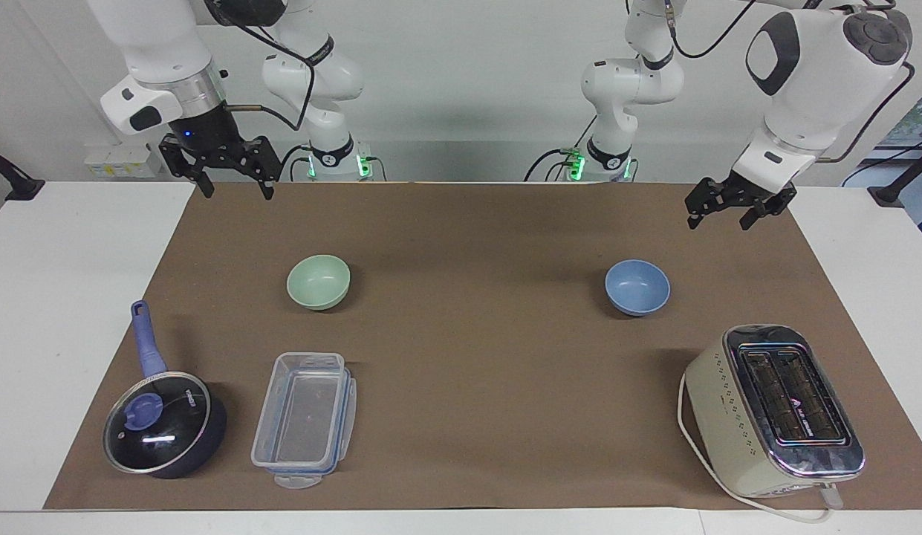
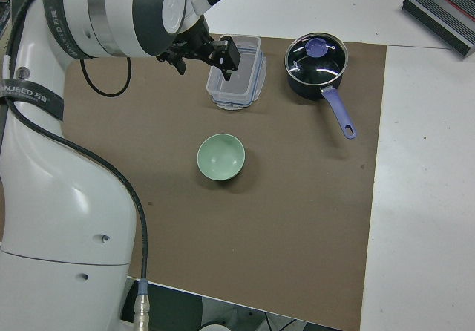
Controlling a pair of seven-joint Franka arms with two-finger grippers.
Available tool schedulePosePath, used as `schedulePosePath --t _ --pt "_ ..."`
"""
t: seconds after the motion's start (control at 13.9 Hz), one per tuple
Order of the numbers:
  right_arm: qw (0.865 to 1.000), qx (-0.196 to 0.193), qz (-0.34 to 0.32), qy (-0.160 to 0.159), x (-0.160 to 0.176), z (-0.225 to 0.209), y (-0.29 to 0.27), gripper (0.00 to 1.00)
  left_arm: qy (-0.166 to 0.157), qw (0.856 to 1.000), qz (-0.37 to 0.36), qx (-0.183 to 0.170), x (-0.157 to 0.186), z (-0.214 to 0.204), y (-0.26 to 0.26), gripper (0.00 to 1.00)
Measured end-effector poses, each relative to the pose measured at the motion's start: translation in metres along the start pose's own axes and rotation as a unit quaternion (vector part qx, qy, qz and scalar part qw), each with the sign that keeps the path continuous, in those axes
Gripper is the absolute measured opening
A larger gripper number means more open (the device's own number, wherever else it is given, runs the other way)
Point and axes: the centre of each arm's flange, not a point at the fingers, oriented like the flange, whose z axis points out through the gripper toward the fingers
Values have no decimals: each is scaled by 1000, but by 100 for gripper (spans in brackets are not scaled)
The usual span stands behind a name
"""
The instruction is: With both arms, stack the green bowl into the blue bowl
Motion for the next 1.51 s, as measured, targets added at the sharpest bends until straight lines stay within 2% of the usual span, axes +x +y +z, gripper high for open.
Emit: schedulePosePath --t 1.08,1.29,1.51 --pt "1000 0 0 0 0 0 0 100 -2 1000 -11 0 -1 1 -11 100" --pt "1000 0 0 0 0 0 0 100 3 1000 -29 -1 -6 30 -34 100" --pt "1000 0 0 0 0 0 0 100 9 1000 -28 -1 -12 87 -34 100"
